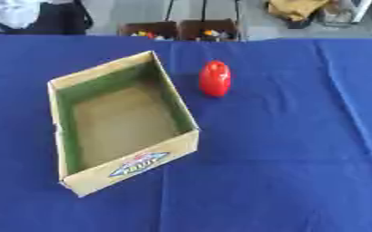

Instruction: Pick up objects on the table and place them in the box.

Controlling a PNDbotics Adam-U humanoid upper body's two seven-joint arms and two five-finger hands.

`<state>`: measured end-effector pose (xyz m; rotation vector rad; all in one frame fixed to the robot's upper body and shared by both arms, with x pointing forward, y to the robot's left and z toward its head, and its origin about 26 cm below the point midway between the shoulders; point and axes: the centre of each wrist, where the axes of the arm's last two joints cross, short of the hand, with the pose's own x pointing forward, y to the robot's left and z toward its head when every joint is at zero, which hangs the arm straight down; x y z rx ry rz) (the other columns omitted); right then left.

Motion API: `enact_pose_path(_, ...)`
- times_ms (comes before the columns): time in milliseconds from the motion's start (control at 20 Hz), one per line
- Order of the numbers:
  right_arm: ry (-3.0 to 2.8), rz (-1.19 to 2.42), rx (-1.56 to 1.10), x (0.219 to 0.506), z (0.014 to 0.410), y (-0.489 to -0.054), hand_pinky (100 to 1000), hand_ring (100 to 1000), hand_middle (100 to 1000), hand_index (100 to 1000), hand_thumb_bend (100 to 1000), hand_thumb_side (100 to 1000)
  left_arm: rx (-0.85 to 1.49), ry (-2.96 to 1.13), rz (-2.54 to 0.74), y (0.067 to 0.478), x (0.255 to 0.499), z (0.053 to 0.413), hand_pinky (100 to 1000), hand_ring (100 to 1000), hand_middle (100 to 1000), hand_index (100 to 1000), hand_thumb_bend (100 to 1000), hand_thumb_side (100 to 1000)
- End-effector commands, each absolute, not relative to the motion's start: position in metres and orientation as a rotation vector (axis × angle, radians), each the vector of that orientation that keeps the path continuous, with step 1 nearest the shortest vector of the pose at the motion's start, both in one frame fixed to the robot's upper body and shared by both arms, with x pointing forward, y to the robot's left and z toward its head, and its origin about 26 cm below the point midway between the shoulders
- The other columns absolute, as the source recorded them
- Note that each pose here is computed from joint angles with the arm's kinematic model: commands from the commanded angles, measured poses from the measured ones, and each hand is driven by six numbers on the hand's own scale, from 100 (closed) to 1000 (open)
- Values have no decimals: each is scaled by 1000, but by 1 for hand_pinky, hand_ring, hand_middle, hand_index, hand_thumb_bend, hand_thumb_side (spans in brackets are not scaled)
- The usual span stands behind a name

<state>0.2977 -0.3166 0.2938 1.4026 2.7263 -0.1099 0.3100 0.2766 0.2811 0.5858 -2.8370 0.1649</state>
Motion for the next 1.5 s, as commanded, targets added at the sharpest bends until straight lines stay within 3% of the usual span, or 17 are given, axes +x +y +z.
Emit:
enact_pose_path(50, 2678, -122, 1410, 292, 304, -319, 783, 819, 790, 845, 100, 700, 615, -2868, 153, 281, 306, 291, 700, 872, 875, 968, 100, 1000)
enact_pose_path(150, 2674, -142, 1416, 292, 305, -319, 813, 837, 813, 861, 100, 814, 615, -2867, 153, 281, 306, 290, 700, 872, 875, 968, 100, 1000)
enact_pose_path(300, 2678, -194, 1431, 292, 307, -317, 806, 849, 831, 881, 118, 869, 615, -2866, 152, 281, 306, 290, 700, 872, 875, 968, 100, 1000)
enact_pose_path(600, 2676, -417, 1519, 290, 338, -308, 815, 858, 851, 893, 186, 899, 613, -2860, 139, 280, 306, 290, 699, 872, 875, 969, 100, 1000)
enact_pose_path(900, 2629, -930, 1781, 282, 378, -289, 805, 854, 852, 885, 231, 887, 605, -2857, 117, 279, 306, 290, 699, 872, 876, 968, 100, 1000)
enact_pose_path(1100, 2554, -1225, 1932, 280, 393, -278, 798, 852, 852, 884, 333, 1000, 600, -2854, 103, 279, 306, 289, 699, 873, 875, 968, 100, 1000)
enact_pose_path(1200, 2526, -1351, 1981, 287, 397, -276, 796, 852, 855, 885, 388, 1000, 596, -2854, 96, 278, 306, 290, 699, 873, 875, 968, 100, 1000)
enact_pose_path(1500, 2413, -1703, 2129, 328, 399, -279, 796, 858, 863, 888, 392, 985, 588, -2854, 78, 277, 306, 290, 698, 873, 875, 968, 100, 1000)
